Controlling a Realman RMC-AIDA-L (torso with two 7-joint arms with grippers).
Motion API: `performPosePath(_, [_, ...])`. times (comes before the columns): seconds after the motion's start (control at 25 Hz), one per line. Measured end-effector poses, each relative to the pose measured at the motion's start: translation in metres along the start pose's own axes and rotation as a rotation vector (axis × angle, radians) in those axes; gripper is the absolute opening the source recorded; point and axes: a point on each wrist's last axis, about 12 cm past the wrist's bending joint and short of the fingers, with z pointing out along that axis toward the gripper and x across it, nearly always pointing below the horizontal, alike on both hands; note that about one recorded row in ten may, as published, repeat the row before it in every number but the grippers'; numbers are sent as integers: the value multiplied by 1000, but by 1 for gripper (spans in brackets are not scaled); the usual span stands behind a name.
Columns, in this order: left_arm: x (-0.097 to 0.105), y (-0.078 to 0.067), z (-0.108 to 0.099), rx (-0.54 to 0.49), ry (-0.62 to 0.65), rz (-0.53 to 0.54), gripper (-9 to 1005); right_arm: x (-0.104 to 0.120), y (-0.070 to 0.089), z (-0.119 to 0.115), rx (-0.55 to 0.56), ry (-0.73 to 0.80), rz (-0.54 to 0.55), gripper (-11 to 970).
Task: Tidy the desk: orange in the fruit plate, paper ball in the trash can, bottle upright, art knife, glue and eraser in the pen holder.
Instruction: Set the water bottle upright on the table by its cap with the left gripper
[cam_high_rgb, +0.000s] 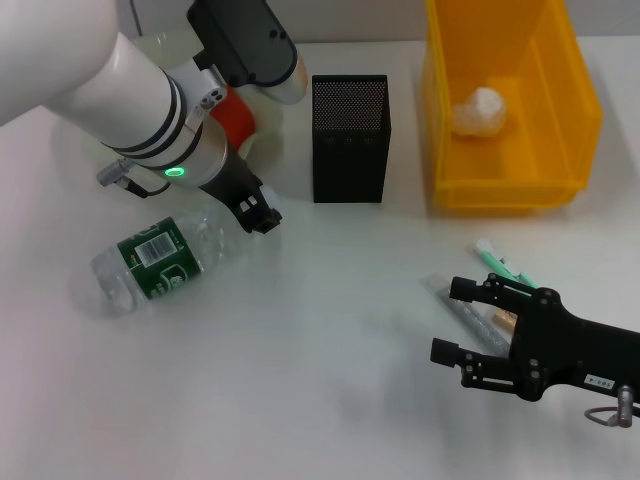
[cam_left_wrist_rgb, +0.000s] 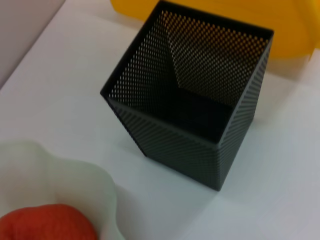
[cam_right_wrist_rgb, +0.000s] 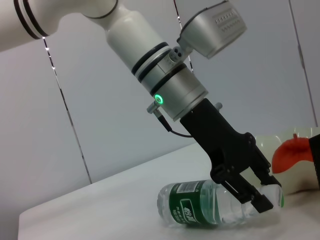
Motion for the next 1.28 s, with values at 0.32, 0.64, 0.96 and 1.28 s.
performPosePath(0.32, [-1, -9, -23, -5, -54, -5, 436, -1, -1, 0, 6, -5, 0, 831])
performPosePath(0.64, [4, -23, -54, -12, -170, -5, 435, -2, -1, 4, -6, -9, 2, 832])
performPosePath(0.96, [23, -25, -72, -24, -253, -75, 434, -3, -1, 8, -20, -10, 4, 831])
performPosePath(1.28, [33, -19, -86, 7, -349, -130, 432, -2, -1, 8, -21, -5, 4, 832])
